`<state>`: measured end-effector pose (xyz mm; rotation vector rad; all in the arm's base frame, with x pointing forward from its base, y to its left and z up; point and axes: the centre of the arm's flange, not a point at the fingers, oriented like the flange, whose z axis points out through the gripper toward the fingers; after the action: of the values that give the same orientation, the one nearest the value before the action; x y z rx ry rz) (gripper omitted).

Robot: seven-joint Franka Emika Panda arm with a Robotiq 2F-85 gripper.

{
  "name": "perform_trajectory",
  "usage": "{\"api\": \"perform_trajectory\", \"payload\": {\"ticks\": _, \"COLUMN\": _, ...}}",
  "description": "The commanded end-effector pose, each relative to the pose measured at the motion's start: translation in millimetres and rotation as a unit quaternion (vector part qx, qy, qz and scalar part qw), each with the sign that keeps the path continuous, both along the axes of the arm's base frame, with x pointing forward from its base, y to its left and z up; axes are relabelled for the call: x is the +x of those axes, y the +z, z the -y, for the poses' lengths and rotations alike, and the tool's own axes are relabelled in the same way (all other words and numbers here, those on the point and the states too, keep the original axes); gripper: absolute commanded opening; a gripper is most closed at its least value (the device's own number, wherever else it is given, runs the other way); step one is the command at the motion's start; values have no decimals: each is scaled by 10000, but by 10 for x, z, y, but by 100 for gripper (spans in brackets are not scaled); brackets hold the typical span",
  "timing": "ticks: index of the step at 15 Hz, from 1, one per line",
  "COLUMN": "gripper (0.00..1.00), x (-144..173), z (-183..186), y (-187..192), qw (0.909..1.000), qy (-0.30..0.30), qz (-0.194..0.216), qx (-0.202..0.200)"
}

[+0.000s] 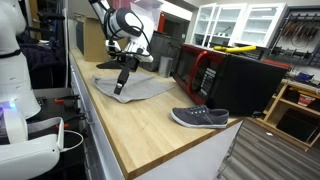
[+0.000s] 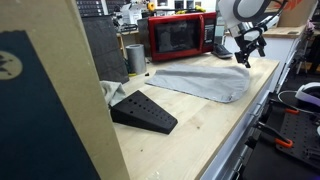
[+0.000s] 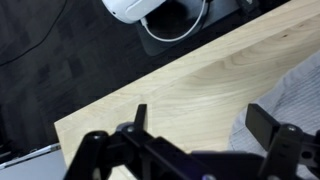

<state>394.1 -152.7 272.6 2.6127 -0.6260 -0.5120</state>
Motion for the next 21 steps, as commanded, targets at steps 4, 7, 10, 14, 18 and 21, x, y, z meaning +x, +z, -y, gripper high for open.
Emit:
{"api": "perform_trajectory", "payload": {"ticks": 4, "gripper": 100, "x": -70, "z": -200, "y": 119, "qw": 9986, "qy": 264, "qz": 199, "qx": -424}}
{"api": "perform_trajectory", "payload": {"ticks": 7, "gripper": 100, "x": 86, "z": -369, "y": 335, "qw": 9945, "qy": 668, "qz": 654, "qx": -481}}
{"api": "perform_trajectory", "payload": {"ticks": 10, "gripper": 100, "x": 279, "z": -655, "y": 604, "qw": 9856, "qy": 1166, "qz": 1180, "qx": -321}}
{"api": "perform_trajectory", "payload": {"ticks": 14, "gripper": 100, "x": 565, "z": -1152, "y": 837, "qw": 9643, "qy": 1901, "qz": 1792, "qx": 438}}
{"api": "perform_trajectory", "payload": {"ticks": 18, "gripper": 100, "x": 752, "z": -1543, "y": 963, "qw": 9343, "qy": 2562, "qz": 2084, "qx": 1339}}
{"api": "perform_trajectory", "payload": {"ticks": 21, "gripper": 100, "x": 847, "z": -1740, "y": 1034, "qw": 9067, "qy": 3071, "qz": 2069, "qx": 2018}}
